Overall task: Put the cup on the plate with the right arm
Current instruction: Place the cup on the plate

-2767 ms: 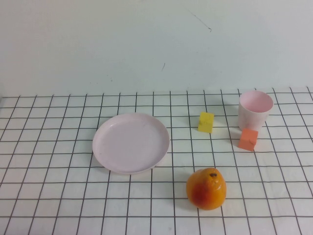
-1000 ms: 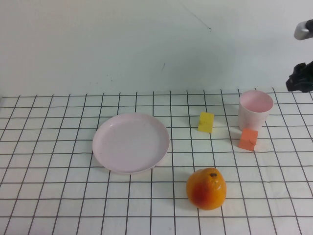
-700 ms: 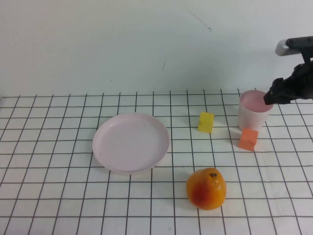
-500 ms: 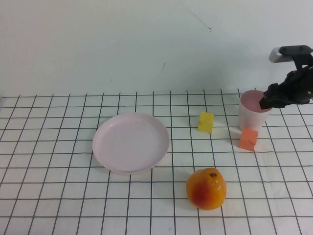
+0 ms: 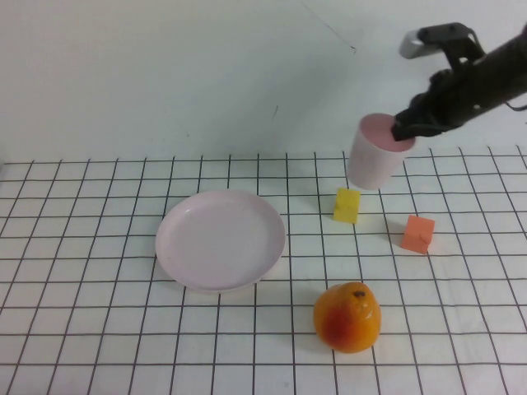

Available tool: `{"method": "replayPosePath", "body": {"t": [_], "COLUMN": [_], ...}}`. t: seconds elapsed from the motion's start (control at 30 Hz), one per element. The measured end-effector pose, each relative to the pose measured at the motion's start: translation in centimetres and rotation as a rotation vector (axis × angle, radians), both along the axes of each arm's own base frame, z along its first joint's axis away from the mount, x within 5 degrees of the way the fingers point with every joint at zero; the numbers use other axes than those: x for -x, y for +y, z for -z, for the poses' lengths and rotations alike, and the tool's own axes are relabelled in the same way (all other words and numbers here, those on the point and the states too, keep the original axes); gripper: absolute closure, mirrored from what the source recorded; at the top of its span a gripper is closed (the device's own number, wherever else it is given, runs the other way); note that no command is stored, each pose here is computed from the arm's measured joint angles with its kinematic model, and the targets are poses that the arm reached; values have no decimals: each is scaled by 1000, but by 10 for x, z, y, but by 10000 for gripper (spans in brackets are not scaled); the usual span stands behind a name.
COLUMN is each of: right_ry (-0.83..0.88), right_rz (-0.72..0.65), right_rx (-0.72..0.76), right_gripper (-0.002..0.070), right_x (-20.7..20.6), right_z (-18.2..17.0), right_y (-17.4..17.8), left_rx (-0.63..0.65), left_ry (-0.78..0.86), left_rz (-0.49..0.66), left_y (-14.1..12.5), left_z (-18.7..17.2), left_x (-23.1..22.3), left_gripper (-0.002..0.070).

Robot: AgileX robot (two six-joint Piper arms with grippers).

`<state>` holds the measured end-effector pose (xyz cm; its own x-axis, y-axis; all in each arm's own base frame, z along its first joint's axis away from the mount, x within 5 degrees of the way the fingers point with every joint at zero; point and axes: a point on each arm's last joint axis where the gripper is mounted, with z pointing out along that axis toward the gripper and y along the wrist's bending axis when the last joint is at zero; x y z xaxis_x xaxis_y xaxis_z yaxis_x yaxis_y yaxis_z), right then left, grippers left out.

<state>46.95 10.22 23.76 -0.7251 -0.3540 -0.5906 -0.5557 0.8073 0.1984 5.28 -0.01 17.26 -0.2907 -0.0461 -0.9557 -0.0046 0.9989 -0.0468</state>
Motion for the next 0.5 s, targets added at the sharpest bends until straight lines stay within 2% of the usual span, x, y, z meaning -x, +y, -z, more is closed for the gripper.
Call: {"method": "replayPosePath", "body": {"t": [0.13,0.3,0.37,0.5], "right_ry": [-110,-205,-212,-201], "right_rz": [-199,-388,-422,-443], "right_rx": [18,61,68,88], "right_gripper": [651,652,652,652], "right_x": [15,47,53,55], "right_z": [-20,-13,-3,21], "right_y": [74,157,176,192], "left_rx": [0,0,0,0], "left_ry": [0,0,0,0], "left_rz": [0,0,0,0], "left_y": [0,0,0,0], "left_z": [0,0,0,0], "left_x": [0,0,0,0], "left_gripper": [678,678,677,678]}}
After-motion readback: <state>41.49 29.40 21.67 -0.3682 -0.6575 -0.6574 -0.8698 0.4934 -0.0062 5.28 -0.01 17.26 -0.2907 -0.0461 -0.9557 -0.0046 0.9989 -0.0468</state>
